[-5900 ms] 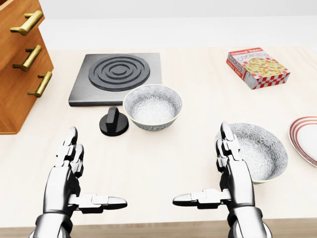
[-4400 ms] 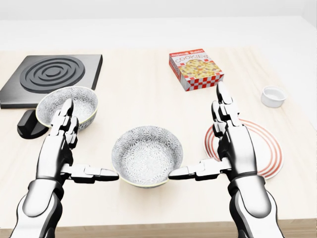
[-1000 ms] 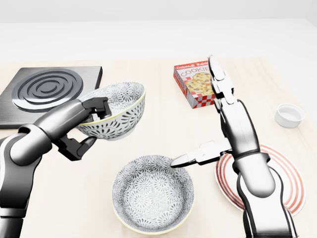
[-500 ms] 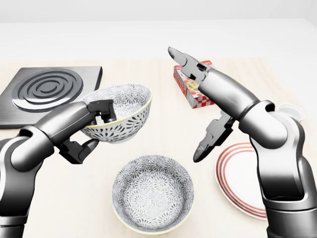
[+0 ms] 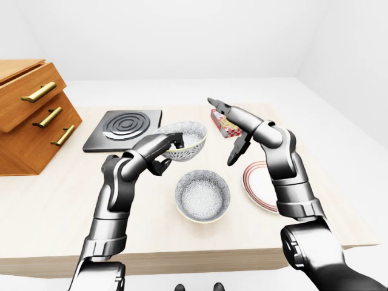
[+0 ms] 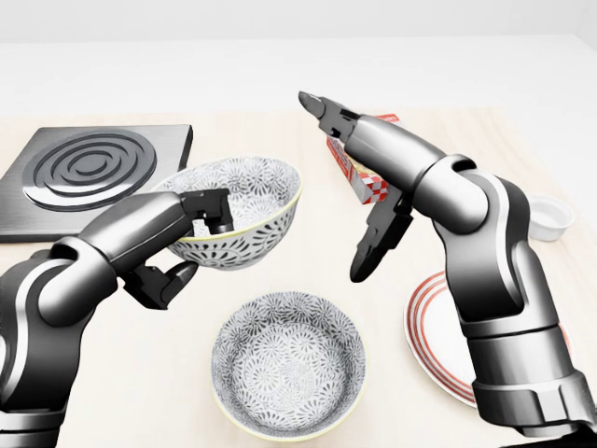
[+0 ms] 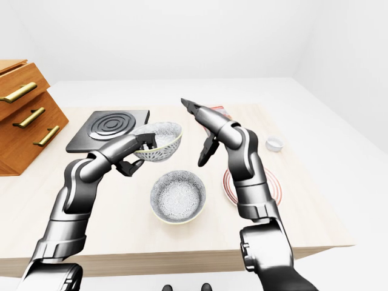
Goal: Pick the akita bowl from table center and place it on the plate.
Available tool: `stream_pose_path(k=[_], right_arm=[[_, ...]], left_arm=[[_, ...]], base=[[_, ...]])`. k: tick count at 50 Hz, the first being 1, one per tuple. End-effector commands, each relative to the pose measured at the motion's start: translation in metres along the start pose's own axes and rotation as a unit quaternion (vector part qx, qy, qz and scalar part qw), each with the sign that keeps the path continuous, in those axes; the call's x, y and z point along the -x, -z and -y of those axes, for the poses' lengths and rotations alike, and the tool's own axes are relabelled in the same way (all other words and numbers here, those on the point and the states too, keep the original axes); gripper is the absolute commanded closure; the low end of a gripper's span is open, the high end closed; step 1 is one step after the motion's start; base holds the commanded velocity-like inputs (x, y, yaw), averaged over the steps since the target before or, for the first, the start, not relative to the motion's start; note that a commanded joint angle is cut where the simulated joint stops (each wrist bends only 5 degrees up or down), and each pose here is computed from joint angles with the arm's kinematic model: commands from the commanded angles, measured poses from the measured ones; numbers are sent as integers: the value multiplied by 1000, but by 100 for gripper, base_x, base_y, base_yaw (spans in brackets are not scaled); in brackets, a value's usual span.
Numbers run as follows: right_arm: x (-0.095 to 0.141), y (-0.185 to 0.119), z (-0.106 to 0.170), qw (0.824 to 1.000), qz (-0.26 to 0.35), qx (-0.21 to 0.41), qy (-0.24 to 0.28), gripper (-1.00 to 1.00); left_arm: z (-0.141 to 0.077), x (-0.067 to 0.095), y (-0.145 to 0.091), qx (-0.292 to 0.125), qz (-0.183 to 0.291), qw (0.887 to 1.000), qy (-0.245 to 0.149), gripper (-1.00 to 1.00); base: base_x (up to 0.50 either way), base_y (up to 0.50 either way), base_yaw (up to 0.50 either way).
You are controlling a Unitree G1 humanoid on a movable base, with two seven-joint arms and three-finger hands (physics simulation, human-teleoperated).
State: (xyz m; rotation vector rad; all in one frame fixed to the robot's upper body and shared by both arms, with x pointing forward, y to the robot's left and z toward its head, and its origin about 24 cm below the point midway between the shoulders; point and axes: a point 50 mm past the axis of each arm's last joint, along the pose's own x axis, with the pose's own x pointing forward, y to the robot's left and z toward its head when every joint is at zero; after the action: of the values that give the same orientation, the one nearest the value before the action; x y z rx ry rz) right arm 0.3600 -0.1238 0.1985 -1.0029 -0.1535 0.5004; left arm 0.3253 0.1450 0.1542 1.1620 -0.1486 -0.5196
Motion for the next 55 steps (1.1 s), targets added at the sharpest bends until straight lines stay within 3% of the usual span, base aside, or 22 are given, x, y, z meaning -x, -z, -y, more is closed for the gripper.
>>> stream_pose_path(k=[1, 28, 30, 31, 34, 35, 36, 37, 55], right_arm=[[-16, -3, -8, 999, -11, -1, -30, -100], [-19, -14, -25, 999, 0, 5, -44, -98], [-19, -13, -25, 999, -1, 5, -45, -86], [-19, -13, -25, 999, -1, 5, -45, -70], [-19, -13, -26, 999, -2, 5, -45, 7], [-20, -12, -26, 999, -3, 5, -46, 58], [-20, -12, -26, 999, -4, 5, -47, 92], [-21, -12, -26, 999, -6, 5, -49, 100], [-16, -12, -25, 999, -3, 10, -39, 100]], left_arm=[[-3, -3, -7, -24, -4, 1000, -7, 100], [-3, 1, -20, -29, 18, 999, -22, 100], [-3, 1, -21, -29, 19, 999, -23, 100], [-3, 1, -20, -28, 18, 999, -22, 100], [-3, 0, -18, -27, 15, 999, -19, 100], [-3, 0, -17, -27, 14, 999, -18, 100], [-3, 0, -17, -26, 13, 999, -18, 100], [-3, 0, -19, -29, 16, 999, -20, 100], [2, 7, -36, -40, 37, 998, -35, 100]], base=[[0, 0, 0], [0, 0, 0], [0, 0, 0], [0, 0, 0], [0, 0, 0], [0, 0, 0], [0, 0, 0], [0, 0, 0], [0, 0, 0]])
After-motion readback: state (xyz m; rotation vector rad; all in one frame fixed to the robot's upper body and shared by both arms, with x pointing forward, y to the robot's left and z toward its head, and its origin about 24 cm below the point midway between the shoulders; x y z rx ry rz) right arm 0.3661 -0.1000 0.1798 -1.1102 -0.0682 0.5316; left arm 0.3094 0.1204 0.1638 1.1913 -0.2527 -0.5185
